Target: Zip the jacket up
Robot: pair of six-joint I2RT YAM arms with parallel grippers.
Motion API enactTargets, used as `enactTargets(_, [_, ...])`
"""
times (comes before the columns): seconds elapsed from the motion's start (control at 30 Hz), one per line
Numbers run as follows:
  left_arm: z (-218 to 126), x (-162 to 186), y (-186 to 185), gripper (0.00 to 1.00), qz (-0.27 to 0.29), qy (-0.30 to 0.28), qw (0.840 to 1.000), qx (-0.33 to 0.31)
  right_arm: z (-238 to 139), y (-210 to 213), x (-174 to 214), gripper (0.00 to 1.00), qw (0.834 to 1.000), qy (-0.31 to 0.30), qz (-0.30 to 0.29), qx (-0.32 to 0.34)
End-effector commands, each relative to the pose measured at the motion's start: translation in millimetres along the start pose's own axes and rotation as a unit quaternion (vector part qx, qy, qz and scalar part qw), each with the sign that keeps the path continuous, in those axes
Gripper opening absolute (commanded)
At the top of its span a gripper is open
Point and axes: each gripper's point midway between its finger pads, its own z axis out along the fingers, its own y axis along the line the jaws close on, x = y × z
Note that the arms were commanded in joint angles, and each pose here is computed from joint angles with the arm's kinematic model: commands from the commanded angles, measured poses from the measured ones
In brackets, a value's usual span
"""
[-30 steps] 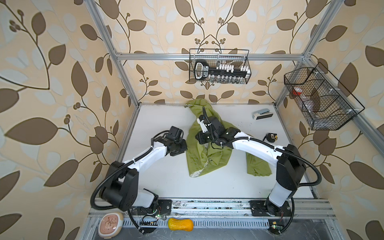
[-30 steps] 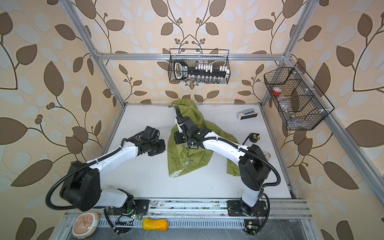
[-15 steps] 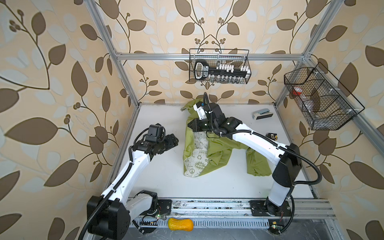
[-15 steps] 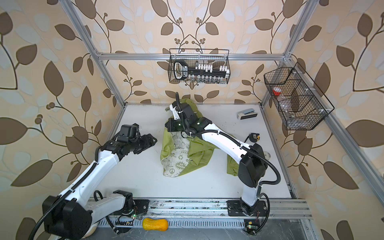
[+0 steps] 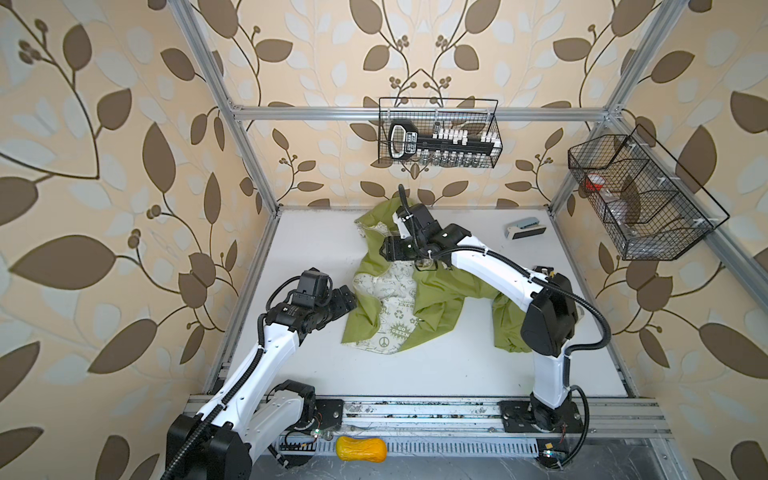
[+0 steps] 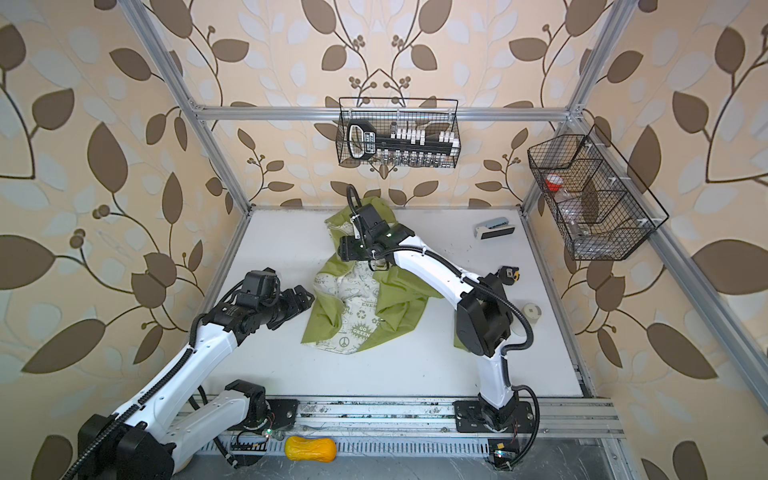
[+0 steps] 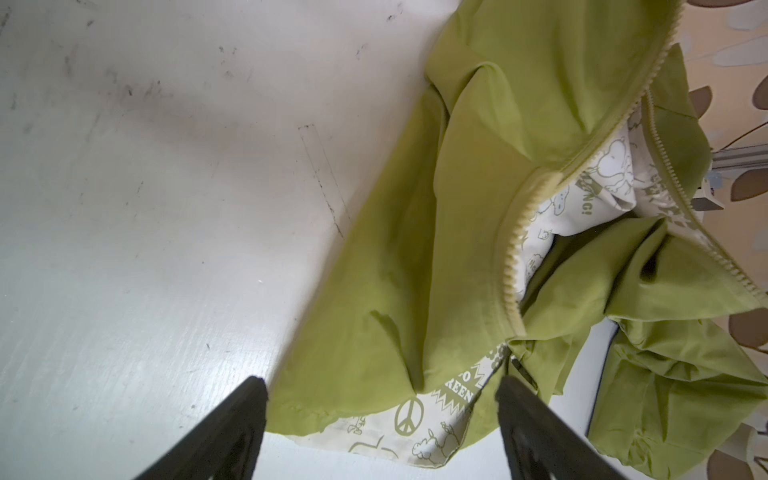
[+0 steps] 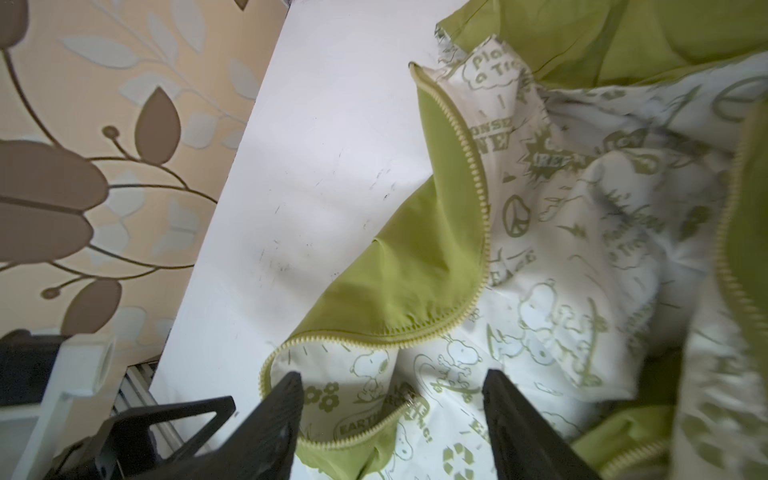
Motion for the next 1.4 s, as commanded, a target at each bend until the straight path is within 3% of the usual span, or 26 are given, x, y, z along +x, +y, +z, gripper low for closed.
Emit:
enactTargets(0.0, [-0.2, -8.5, -19.5, 0.87, 0.029, -0.008, 1.0, -0.002, -25.2, -6.0, 13.6, 0.67, 0.999, -0.005, -0.035, 0.014])
enactTargets(0.13, [28.5, 5.1, -37.3, 0.86, 0.069, 0.029, 0.997, -0.02, -27.8, -7.3, 52.4, 0.56, 0.999, 0.012, -0.048, 0.01])
enactTargets(0.3, [53.2, -1.4, -39.0, 0.86, 0.073, 0.032, 0.996, -0.05, -24.5, -12.8, 95.7, 0.49, 0.999, 0.026, -0.045, -0.005])
enactTargets(0.37, [58.0, -6.8, -41.2, 0.84, 0.075, 0.029, 0.995, -0.058, -25.6, -9.3, 108.7, 0.53, 0.998, 0.021, -0.055, -0.029])
enactTargets(0.5, [64.0, -20.6, -42.0, 0.74, 0.082, 0.022, 0.992, -0.09, -20.4, 4.4, 128.7, 0.7, 0.989, -0.004, -0.123, -0.077])
enactTargets(0.7, [66.5, -30.6, -36.7, 0.47, 0.092, 0.02, 0.988, -0.121, 5.1, 21.5, 121.5, 0.7, 0.974, -0.035, -0.17, -0.143])
enactTargets(0.8, [62.9, -34.6, -26.5, 0.42, 0.083, 0.018, 0.988, -0.128, 18.0, 43.6, 122.7, 0.67, 0.958, -0.029, -0.212, -0.193])
enactTargets(0.93, [62.6, -41.1, -6.5, 0.33, 0.054, 0.026, 0.99, -0.13, 29.9, 55.2, 120.4, 0.66, 0.942, -0.071, -0.257, -0.204])
enactTargets(1.37, [73.6, -48.8, 2.5, 0.15, 0.042, 0.05, 0.991, -0.119, 69.8, 71.0, 118.1, 0.64, 0.923, -0.012, -0.295, -0.248])
